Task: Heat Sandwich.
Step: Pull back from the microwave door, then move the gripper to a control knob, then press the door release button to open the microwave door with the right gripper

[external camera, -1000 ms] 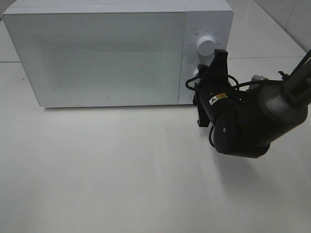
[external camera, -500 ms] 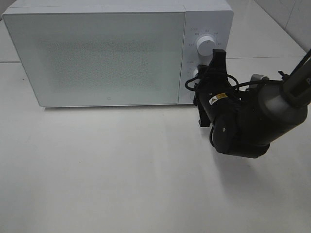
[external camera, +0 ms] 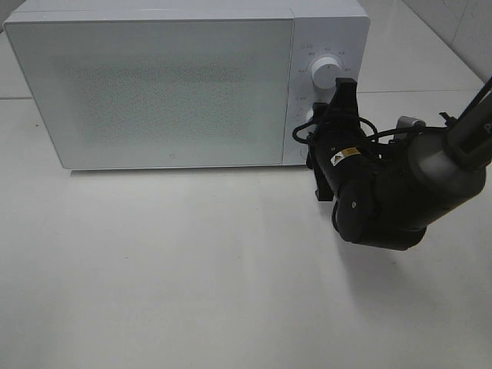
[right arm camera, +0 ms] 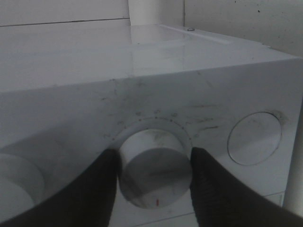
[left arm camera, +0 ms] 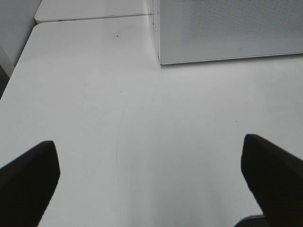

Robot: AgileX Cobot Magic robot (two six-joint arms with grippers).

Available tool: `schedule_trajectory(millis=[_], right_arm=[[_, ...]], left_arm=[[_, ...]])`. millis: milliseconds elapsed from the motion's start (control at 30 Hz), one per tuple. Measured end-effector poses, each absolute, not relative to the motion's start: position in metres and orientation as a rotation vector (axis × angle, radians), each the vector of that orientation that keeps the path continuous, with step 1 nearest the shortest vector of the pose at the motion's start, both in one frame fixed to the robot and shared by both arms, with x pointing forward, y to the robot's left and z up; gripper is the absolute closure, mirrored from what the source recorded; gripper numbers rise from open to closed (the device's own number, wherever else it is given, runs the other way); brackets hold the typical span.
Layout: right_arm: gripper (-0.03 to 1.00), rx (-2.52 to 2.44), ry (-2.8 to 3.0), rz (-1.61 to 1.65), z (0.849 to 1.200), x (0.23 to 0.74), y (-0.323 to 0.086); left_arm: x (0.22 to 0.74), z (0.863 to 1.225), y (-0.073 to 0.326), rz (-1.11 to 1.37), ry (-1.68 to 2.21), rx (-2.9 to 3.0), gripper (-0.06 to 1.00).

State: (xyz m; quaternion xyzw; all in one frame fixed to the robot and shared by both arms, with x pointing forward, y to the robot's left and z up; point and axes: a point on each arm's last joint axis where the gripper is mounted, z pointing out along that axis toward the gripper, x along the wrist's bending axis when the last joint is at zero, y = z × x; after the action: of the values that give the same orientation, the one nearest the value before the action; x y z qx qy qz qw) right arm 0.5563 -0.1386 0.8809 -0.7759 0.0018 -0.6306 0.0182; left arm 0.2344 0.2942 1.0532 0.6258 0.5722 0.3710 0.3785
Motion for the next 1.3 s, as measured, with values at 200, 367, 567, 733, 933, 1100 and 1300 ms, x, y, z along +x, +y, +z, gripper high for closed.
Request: schedule_trajectory(millis=[200,367,567,733,933,1100,1300], right_arm=[[0.24,-2.42,0.025,-1.959,0.88,0.556,-0.14],[0.18,-2.425,0.014,-1.958,0.88,0.555,-0.14],[0.21,-2.419,0.011,-1.966,0.88,0.555,-0.14],[0.21,-2.396,-0.044,-1.982,0.884,0.55,-0.141],[0.21,-2.393,-0.141,-1.965,0.884,0.54,-0.144],[0.21,-2.401,-0.228,-1.941,0.886,0.526,-0.149],[0.21,-2.461,-0.361,-1.921,0.899,0.504,-0.162]], left_arm=[[0.234,1.053,0.294,0.948,1.462,1.599,-0.04],[0.234,1.053,0.294,0.948,1.462,1.599,-0.04],[0.234,1.053,0.294,0.948,1.462,1.599,-0.04],[0.234,1.053,0.294,0.948,1.462,1.599,-0.04],[0.234,1.053,0.294,0.948,1.462,1.599,-0.04],[0.234,1.053,0.294,0.948,1.462,1.599,-0.04],[0.234,1.053,0.294,0.948,1.462,1.599,-0.04]])
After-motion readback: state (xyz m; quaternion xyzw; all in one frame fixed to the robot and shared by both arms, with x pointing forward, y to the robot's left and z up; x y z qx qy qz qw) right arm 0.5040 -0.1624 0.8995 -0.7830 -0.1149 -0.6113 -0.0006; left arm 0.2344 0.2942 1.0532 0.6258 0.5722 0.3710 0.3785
